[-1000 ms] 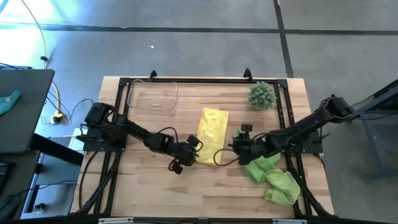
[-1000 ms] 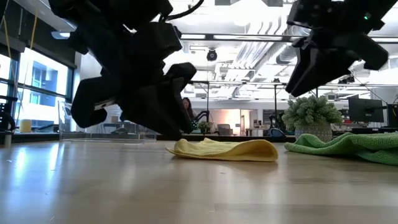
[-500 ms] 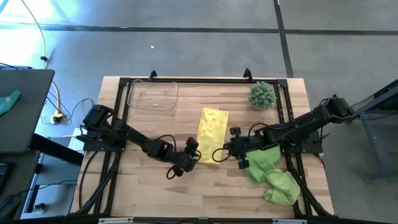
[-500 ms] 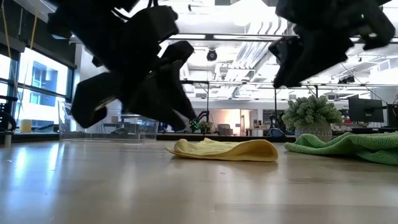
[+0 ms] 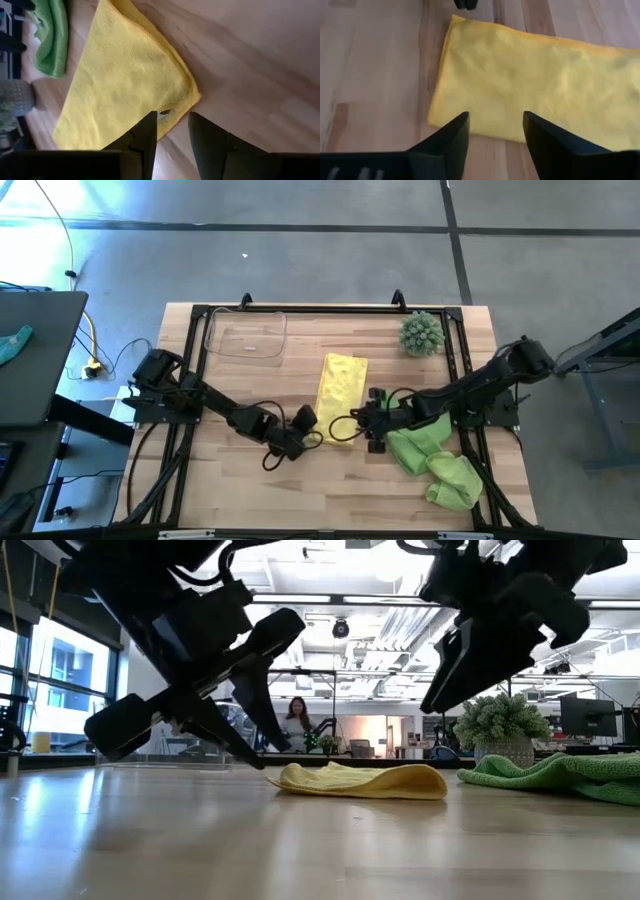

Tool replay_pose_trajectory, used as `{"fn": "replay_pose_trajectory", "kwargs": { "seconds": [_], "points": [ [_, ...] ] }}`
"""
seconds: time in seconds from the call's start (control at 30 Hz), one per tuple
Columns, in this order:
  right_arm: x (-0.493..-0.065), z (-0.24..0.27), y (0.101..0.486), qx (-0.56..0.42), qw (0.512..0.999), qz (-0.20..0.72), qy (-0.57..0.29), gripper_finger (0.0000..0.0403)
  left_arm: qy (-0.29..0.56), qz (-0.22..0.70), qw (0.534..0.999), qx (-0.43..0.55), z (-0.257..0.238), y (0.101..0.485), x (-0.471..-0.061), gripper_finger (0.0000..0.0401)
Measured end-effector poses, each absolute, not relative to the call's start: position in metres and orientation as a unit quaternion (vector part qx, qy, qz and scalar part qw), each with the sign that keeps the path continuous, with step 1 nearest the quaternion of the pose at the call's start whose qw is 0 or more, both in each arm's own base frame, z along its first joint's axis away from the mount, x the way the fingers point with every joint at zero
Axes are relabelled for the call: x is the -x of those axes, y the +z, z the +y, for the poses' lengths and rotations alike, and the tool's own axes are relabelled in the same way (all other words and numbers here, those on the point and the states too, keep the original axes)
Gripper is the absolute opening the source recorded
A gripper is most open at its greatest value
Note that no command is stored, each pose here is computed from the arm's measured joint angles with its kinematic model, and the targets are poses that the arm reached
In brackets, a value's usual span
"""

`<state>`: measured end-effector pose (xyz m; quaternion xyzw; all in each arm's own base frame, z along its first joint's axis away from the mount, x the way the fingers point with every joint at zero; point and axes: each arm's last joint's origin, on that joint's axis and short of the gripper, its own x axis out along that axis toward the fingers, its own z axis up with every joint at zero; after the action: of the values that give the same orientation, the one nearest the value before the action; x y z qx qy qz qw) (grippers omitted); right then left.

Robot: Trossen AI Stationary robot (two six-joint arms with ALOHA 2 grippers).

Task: Roll microfiber towels into tight, uniform cylinder then place into a basket
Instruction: Roll the yellow microfiber cloth

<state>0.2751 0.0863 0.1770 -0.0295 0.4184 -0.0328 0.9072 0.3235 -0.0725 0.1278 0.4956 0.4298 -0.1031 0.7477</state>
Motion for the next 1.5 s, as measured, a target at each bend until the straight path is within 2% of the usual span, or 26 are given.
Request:
{"fn": "replay_pose_trajectory", "kwargs": {
  "seconds": [0.17, 0.5, 0.73, 1.1, 1.37, 1.5],
  "points": [
    [-0.274, 0.089, 0.176, 0.017, 0.902, 0.43, 0.007, 0.0213, -0.118, 0.427, 0.727, -0.525, -0.07, 0.128, -0.324, 0.0102],
    [-0.274, 0.097, 0.163, 0.023, 0.887, 0.459, 0.035, 0.0211, -0.156, 0.421, 0.682, -0.577, -0.069, 0.11, -0.33, 0.0102],
    [-0.274, 0.099, 0.161, -0.002, 0.886, 0.463, 0.023, 0.021, -0.117, 0.412, 0.642, -0.636, -0.071, 0.102, -0.337, 0.0102],
    [-0.273, 0.1, 0.161, -0.016, 0.885, 0.465, 0.016, 0.021, -0.096, 0.403, 0.634, -0.653, -0.083, 0.107, -0.334, 0.0102],
    [-0.273, 0.101, 0.161, -0.047, 0.885, 0.463, 0.001, 0.021, -0.138, 0.387, 0.649, -0.641, -0.083, 0.106, -0.335, 0.0102],
    [-0.271, 0.109, 0.159, -0.019, 0.887, 0.461, 0.009, 0.021, -0.159, 0.384, 0.666, -0.619, -0.079, 0.105, -0.336, 0.0102]
  ]
}}
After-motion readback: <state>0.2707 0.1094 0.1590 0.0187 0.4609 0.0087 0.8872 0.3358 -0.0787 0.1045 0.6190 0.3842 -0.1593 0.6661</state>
